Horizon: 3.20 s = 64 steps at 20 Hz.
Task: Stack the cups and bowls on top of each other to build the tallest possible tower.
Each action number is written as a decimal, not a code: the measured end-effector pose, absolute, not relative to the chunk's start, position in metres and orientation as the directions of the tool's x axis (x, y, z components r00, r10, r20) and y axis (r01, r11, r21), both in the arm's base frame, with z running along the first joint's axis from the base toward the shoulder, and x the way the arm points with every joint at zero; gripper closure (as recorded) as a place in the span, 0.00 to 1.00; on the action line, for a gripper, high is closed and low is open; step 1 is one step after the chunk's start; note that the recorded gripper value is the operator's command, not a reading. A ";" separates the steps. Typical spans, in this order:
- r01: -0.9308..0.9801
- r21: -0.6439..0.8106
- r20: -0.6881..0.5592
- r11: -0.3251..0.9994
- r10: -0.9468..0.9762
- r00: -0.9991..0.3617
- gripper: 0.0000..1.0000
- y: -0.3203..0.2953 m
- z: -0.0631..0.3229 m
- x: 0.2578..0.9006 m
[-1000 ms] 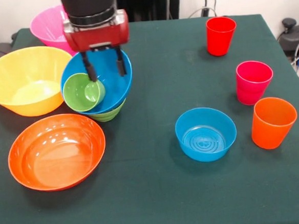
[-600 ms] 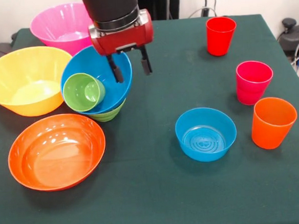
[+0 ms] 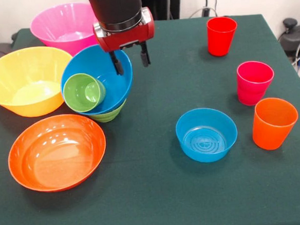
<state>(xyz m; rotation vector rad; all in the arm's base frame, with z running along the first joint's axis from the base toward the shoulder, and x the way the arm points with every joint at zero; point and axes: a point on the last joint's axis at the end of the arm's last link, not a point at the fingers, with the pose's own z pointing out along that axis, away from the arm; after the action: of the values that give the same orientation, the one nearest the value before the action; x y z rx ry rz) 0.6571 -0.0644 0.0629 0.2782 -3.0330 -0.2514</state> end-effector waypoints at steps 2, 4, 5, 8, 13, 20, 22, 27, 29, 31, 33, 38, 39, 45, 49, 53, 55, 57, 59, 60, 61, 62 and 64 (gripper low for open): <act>-0.181 0.163 0.072 0.970 -0.195 -0.978 0.00 -0.066 0.062 0.656; -0.193 0.150 0.071 0.970 -0.205 -0.976 0.00 -0.068 0.061 0.656; -0.199 0.142 0.070 0.970 -0.211 -0.975 0.00 -0.069 0.060 0.656; -0.213 0.126 0.067 0.969 -0.223 -0.973 0.00 -0.072 0.059 0.656; -0.244 0.097 0.061 0.965 -0.250 -0.966 0.00 -0.074 0.060 0.656; -0.257 0.081 0.055 0.963 -0.262 -0.963 0.00 -0.075 0.062 0.658; -0.258 0.079 0.053 0.963 -0.262 -0.964 0.00 -0.076 0.063 0.659; -0.252 0.069 0.038 0.965 -0.255 -0.966 0.00 -0.080 0.066 0.667; -0.250 0.066 0.035 0.966 -0.253 -0.967 0.00 -0.081 0.067 0.669; -0.248 0.060 0.027 0.967 -0.250 -0.968 0.00 -0.083 0.069 0.673; -0.248 0.055 0.022 0.967 -0.250 -0.968 0.00 -0.085 0.070 0.676; -0.273 0.019 0.011 0.962 -0.273 -0.962 0.00 -0.086 0.073 0.682; -0.277 0.014 0.011 0.961 -0.278 -0.961 0.00 -0.086 0.073 0.682; -0.295 -0.006 0.007 0.956 -0.295 -0.956 0.00 -0.084 0.077 0.683; -0.300 -0.015 0.003 0.954 -0.300 -0.954 0.00 -0.082 0.081 0.685; -0.304 -0.022 0.001 0.952 -0.304 -0.953 0.00 -0.083 0.083 0.685; -0.306 -0.024 0.002 0.952 -0.306 -0.952 0.00 -0.084 0.082 0.685; -0.309 -0.026 0.004 0.951 -0.309 -0.951 0.00 -0.084 0.080 0.685; -0.312 -0.028 0.006 0.950 -0.312 -0.950 0.00 -0.085 0.077 0.684; -0.315 -0.031 0.006 0.949 -0.315 -0.949 0.00 -0.085 0.075 0.685; -0.317 -0.033 0.006 0.948 -0.317 -0.948 0.00 -0.086 0.072 0.685; -0.320 -0.035 0.005 0.947 -0.320 -0.947 0.00 -0.086 0.070 0.685; -0.325 -0.039 0.002 0.945 -0.325 -0.946 0.00 -0.086 0.065 0.686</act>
<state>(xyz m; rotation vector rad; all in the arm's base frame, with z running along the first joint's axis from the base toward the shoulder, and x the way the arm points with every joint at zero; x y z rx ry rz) 0.6859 -0.0860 0.0648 0.5184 -3.1027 0.0608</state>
